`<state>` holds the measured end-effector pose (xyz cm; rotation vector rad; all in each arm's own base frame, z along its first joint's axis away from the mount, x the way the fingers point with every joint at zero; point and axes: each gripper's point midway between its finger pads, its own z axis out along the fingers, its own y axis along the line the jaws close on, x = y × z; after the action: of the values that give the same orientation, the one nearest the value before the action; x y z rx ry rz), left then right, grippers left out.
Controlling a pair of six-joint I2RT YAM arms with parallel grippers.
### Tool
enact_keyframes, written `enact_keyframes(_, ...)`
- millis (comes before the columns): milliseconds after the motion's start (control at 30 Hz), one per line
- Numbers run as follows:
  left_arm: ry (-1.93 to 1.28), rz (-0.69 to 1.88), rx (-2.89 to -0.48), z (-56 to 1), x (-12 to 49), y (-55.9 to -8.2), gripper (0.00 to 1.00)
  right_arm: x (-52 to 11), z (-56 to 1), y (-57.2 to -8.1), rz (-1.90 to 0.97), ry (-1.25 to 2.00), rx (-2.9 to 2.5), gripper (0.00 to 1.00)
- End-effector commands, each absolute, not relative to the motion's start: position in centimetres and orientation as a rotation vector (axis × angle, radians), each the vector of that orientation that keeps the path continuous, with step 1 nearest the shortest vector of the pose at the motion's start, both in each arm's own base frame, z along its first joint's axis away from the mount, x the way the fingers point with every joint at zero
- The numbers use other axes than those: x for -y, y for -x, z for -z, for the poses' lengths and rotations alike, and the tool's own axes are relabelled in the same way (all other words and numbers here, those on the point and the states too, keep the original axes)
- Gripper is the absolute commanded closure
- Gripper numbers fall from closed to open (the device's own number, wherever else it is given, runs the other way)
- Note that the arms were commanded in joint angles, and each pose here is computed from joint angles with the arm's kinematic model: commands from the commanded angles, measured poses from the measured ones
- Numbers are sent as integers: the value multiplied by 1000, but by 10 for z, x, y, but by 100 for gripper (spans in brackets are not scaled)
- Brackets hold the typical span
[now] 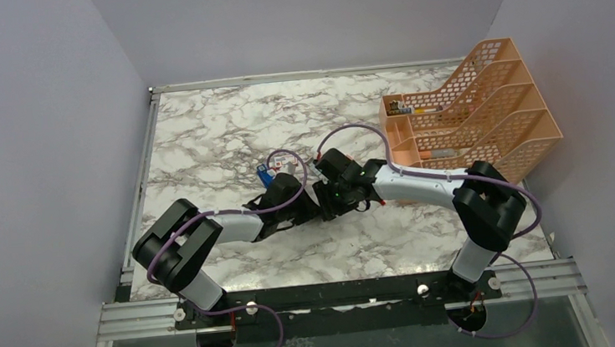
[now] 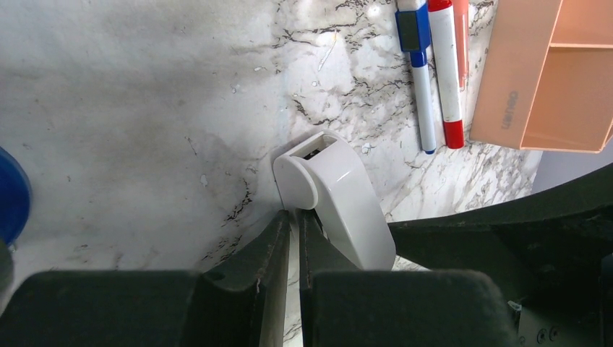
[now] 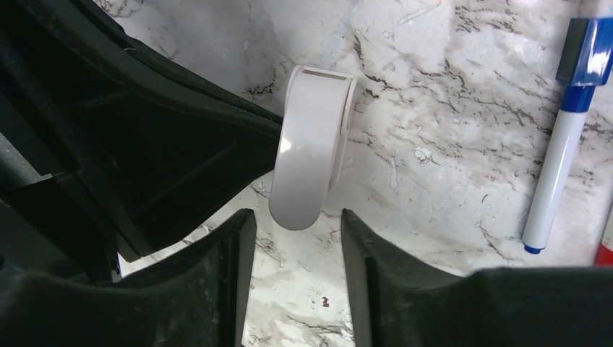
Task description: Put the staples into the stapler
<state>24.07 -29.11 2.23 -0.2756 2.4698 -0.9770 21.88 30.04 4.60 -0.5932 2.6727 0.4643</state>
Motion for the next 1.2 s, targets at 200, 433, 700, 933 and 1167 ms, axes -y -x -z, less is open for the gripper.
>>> enact_keyframes(200,261,673,-2621,27,256,-227,90,-308,-70,-242,-466,510,-2569,73)
enact_keyframes(433,245,659,-2633,29,257,-226,90,-316,-107,-261,-467,441,-2480,74)
enact_keyframes(700,241,654,-2638,31,257,-225,90,-320,-103,-270,-428,424,-2492,74)
enact_keyframes(933,232,653,-2638,31,257,-225,90,-320,-106,-281,-390,390,-2471,74)
enact_keyframes(1167,221,695,-2625,25,264,-227,90,-314,-92,-259,-441,461,-2516,62)
